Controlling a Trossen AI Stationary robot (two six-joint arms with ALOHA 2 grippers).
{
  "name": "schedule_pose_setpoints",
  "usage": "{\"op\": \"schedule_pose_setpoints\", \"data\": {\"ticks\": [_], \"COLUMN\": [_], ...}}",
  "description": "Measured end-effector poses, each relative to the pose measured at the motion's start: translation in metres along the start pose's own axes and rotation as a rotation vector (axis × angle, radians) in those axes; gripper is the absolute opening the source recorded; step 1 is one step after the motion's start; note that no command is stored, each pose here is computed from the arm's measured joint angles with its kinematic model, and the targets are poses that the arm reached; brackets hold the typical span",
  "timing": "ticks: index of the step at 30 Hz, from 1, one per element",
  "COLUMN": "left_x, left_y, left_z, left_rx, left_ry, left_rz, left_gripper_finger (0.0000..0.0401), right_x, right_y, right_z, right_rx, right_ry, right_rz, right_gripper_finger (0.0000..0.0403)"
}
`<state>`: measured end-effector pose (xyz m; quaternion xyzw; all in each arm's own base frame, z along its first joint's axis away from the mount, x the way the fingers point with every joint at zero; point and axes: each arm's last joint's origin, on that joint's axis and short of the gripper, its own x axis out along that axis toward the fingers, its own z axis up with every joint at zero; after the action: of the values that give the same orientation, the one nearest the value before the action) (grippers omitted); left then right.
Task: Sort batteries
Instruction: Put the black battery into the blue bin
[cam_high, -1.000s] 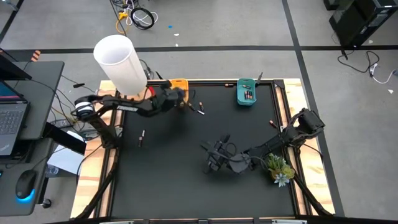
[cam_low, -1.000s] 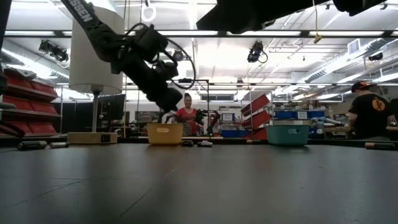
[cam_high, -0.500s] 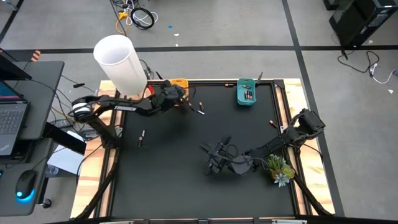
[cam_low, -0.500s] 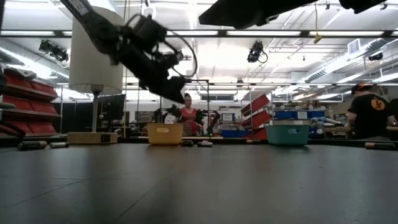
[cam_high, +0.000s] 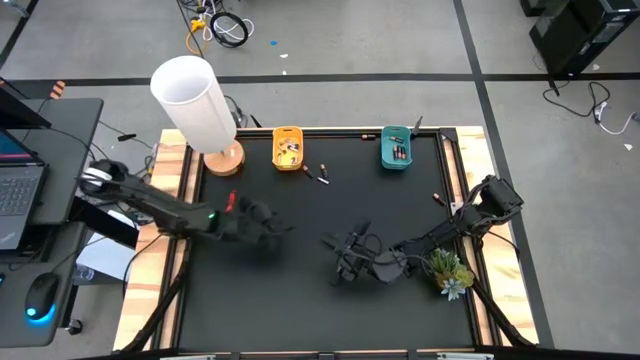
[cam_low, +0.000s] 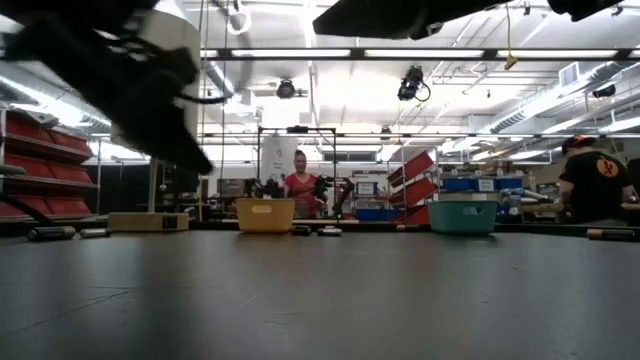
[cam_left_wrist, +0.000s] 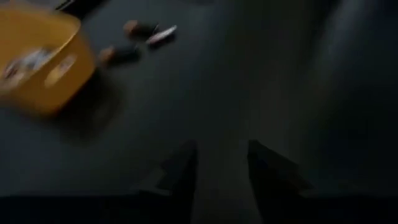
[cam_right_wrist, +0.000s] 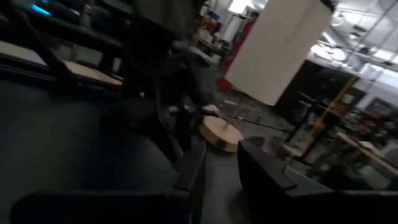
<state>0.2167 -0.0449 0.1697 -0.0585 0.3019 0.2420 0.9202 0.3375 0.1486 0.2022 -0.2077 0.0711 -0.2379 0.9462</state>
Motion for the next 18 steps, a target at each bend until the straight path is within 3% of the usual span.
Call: {"op": "schedule_pose_setpoints", "data": {"ticks": [7,11,18], "left_x": [-0.056,-0.066,-0.078], "left_y": [0.009,0.012,0.019], "left_z": [-0.019,-0.030,-0.048], "left_rx": [-0.221,-0.308,-0.371], "left_ry": [0.074,0.125,0.370], "left_rz": [0.136,0.157,0.213], "left_gripper_finger": [0.0126,0.0126,0.0126], "right_x": [0.007,0.007,0.006], "right_y": [-0.003,-0.003,-0.001], "right_z": [-0.002,-0.002,-0.002], "right_rx": [0.039,0.046,0.042], "right_ry": [-0.008,-0.014,-0.014], "right_rz": [0.041,0.060,0.072], "right_gripper_finger": [0.0101,0.0099,0.0095]}}
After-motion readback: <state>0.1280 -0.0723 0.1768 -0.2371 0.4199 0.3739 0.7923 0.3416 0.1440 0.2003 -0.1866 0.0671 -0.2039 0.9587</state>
